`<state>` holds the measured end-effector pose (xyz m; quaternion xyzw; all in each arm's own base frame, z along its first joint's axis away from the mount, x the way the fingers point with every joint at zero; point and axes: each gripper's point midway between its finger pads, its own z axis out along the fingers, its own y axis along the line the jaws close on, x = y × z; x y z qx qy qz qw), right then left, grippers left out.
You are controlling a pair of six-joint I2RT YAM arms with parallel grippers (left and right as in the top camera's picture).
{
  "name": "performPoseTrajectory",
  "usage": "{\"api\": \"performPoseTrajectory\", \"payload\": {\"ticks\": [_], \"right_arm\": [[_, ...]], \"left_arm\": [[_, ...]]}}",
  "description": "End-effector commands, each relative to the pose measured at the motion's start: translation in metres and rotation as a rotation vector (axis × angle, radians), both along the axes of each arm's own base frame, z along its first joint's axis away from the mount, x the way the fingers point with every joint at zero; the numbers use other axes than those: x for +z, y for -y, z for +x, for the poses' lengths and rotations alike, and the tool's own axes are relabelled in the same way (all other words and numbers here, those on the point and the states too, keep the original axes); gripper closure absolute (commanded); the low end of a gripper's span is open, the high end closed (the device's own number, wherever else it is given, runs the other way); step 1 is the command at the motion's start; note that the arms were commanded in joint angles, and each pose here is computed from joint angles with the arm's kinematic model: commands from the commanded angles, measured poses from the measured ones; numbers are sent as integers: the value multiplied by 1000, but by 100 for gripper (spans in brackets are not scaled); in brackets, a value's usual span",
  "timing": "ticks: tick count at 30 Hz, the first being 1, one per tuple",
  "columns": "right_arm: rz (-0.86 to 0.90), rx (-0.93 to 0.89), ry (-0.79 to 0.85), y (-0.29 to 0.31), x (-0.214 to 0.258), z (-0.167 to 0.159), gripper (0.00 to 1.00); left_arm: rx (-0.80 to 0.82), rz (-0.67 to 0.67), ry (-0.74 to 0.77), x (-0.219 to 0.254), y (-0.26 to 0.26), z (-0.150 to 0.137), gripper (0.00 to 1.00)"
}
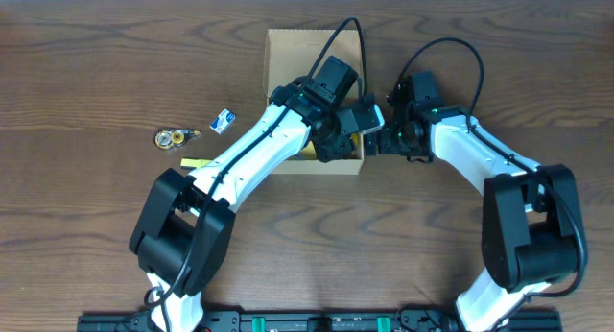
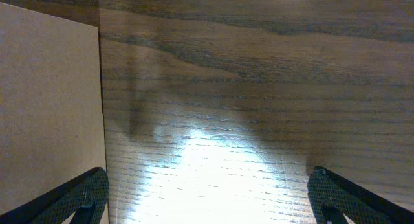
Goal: Pack container
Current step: 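Lower the tape roll into the box's right side and release it, then move the left gripper to the blue-white staples box and grasp it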
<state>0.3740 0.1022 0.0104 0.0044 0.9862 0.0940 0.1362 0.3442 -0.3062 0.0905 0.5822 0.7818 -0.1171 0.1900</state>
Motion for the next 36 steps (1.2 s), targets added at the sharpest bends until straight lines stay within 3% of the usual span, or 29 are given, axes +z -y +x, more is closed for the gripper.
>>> {"api": "performPoseTrajectory", "payload": {"ticks": [1,6,8,10,21,27,36], "right_arm": [[0,7,-2,2,-1,0,1],[0,7,-2,2,-1,0,1],[0,7,-2,2,-1,0,1],[-1,7,-2,2,-1,0,1],[0,7,-2,2,-1,0,1],[0,7,-2,2,-1,0,1],[0,7,-2,2,-1,0,1]], "left_arm": [[-13,6,6,-1,2,2,55],[-13,6,6,-1,2,2,40],[-13,6,6,-1,2,2,23],[-13,6,6,-1,2,2,16],[-10,1,13,0,2,4,19],[29,-45,79,34,-8,21,23],[328,-57,226,115,-89,54,24]]}}
